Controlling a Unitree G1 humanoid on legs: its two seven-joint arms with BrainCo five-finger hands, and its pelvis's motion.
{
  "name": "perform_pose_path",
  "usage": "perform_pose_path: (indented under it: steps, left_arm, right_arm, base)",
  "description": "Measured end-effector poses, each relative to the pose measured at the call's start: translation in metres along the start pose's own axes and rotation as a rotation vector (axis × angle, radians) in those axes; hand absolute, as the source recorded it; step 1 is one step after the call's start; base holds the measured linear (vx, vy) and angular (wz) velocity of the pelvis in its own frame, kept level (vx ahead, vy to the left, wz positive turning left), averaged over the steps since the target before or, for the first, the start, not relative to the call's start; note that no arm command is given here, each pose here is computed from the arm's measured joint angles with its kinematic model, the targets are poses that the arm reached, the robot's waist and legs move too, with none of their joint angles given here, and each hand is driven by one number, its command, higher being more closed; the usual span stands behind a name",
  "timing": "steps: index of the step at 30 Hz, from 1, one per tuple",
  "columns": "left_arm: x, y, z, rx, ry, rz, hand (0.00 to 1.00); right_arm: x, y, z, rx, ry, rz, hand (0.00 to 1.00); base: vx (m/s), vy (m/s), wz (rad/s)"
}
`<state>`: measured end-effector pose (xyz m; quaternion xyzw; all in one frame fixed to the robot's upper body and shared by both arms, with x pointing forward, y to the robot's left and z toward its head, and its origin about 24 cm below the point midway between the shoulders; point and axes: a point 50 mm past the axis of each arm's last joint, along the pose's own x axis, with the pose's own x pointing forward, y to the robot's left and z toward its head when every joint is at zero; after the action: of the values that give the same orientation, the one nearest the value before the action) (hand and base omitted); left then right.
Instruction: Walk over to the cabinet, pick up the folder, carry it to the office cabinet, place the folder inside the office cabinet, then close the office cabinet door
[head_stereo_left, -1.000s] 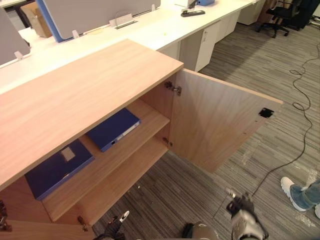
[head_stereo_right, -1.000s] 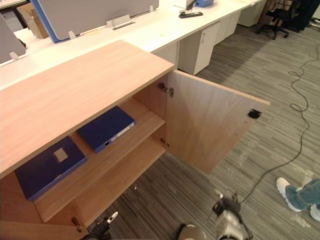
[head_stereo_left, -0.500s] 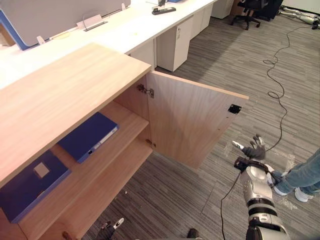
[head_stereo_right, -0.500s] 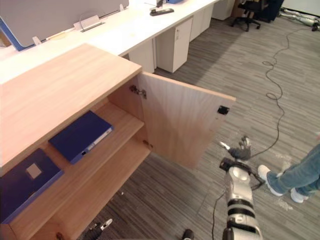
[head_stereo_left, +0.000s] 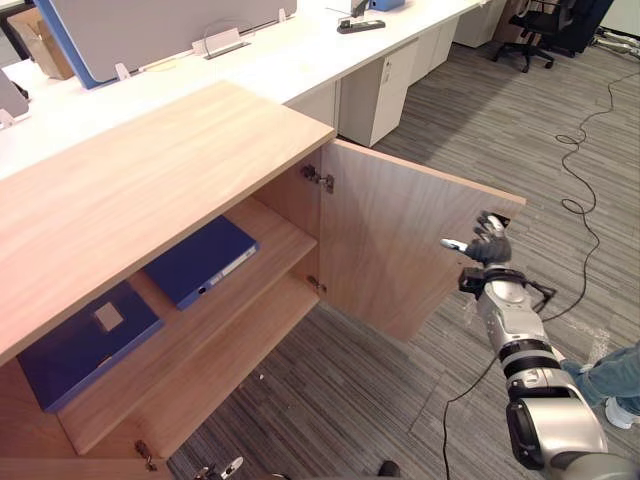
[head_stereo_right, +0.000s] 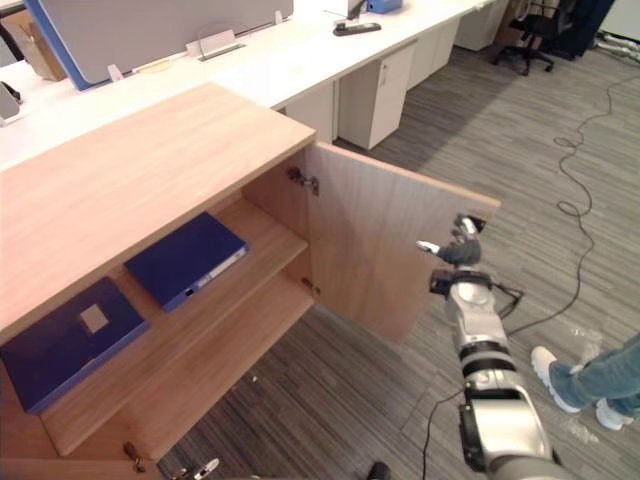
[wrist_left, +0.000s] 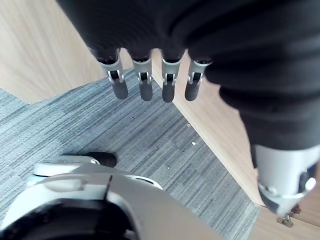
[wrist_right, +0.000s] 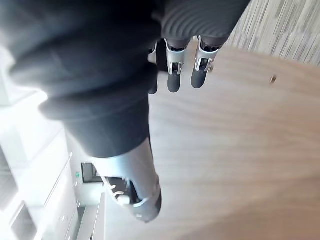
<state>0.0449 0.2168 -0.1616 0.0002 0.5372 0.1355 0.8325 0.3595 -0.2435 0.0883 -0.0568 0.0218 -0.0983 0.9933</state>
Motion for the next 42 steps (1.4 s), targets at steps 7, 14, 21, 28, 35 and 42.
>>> perform_pose_path:
  steps: [7, 14, 21, 28, 35, 42]
  left_arm:
    - [-0.001, 0.009, -0.004, -0.002, 0.009, 0.016, 0.0]
    - [-0.001, 0.014, -0.002, 0.056, 0.008, -0.03, 0.0]
    - [-0.001, 0.016, -0.002, 0.072, 0.011, -0.036, 0.0]
    - [-0.001, 0.016, -0.005, 0.071, 0.026, -0.038, 0.0]
    - [-0.003, 0.012, -0.012, 0.049, 0.046, -0.05, 0.0]
    - [-0.003, 0.001, -0.012, 0.021, 0.044, -0.077, 0.0]
  right_arm:
    - [-0.014, 0.105, 0.033, -0.276, -0.163, 0.574, 0.0]
    - [-0.143, 0.156, -0.06, -0.63, 0.115, 1.586, 0.0]
    - [-0.132, 0.093, -0.087, -0.562, 0.328, 1.414, 0.0]
    - [-0.067, -0.044, -0.082, -0.518, 0.395, 0.575, 0.0]
    - [-0.068, -0.134, -0.078, -0.52, 0.474, 0.099, 0.0]
    - [-0.045, -0.15, -0.054, -0.461, 0.437, -0.128, 0.0]
  base:
    - [-0.1, -0.007, 0.05]
    - [-0.01, 0.013, 0.04]
    - [-0.03, 0.024, -0.1]
    - [-0.05, 0.027, -0.15]
    - [-0.05, 0.022, -0.11]
    - [-0.06, 0.005, -0.09]
